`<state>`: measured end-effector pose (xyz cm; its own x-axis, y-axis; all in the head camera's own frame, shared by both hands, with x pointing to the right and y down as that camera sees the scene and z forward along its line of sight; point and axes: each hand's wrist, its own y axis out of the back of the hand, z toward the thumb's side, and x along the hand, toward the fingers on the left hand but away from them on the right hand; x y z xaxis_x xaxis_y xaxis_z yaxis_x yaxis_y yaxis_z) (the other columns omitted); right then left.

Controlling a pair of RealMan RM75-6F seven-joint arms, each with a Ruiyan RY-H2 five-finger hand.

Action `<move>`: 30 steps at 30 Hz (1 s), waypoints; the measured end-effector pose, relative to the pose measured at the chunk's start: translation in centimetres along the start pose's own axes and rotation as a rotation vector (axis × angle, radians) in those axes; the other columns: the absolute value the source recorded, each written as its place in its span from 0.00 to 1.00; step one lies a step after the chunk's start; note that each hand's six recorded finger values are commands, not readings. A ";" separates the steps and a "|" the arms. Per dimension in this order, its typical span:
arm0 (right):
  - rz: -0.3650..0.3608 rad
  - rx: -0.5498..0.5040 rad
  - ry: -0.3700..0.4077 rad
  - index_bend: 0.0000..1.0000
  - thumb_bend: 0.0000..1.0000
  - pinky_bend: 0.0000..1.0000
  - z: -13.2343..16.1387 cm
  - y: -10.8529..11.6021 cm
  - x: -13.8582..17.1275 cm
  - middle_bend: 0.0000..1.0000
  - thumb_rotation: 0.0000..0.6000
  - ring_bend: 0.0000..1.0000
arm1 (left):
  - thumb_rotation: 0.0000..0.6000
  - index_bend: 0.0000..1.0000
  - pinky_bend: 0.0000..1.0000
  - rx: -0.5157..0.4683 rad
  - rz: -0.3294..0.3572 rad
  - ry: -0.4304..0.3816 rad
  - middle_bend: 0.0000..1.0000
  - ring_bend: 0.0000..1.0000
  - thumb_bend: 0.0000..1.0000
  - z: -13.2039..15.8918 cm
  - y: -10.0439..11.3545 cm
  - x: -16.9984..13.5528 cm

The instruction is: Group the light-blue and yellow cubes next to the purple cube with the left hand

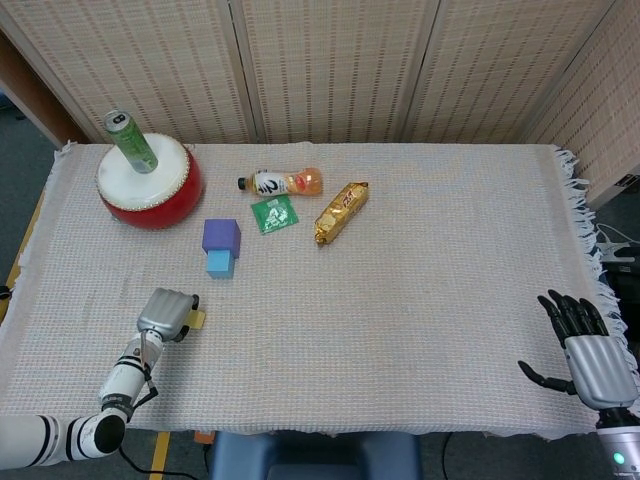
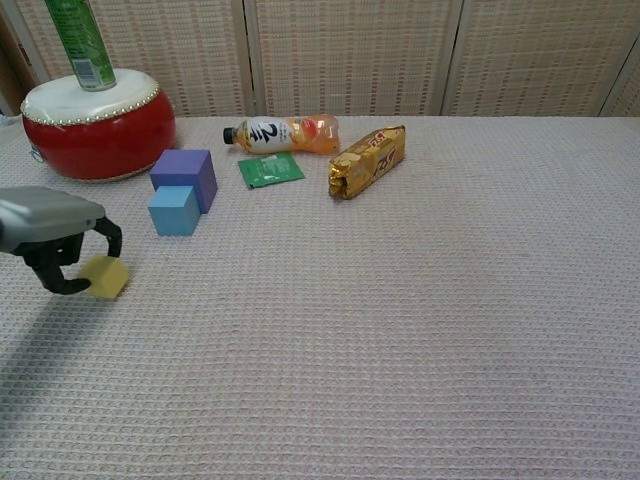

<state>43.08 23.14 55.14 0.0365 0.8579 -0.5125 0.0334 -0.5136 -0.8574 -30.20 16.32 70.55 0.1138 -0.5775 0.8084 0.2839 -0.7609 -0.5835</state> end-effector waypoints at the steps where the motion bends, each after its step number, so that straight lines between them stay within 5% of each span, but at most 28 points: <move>1: -0.001 0.000 -0.001 0.00 0.00 0.00 0.0 0.0 0.0 0.00 0.57 0.00 | 1.00 0.44 1.00 -0.009 0.004 -0.002 1.00 1.00 0.40 0.1 0.1 0.0; 16: 0.018 0.003 -0.013 0.00 0.00 0.00 -0.3 -0.4 -0.4 0.00 0.57 0.00 | 1.00 0.43 1.00 -0.134 0.082 -0.053 1.00 1.00 0.40 3.0 3.5 3.0; 30: 0.006 -0.006 -0.022 0.00 0.00 0.00 -0.7 0.2 -0.2 0.00 0.58 0.00 | 1.00 0.43 1.00 -0.102 0.059 -0.036 1.00 1.00 0.40 4.4 3.0 4.9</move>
<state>43.78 22.91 55.11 0.0152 0.8547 -0.5189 0.0397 -0.5190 -0.8538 -24.63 12.54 73.07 0.1616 -0.6126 0.7737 0.1773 -0.7533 -0.6334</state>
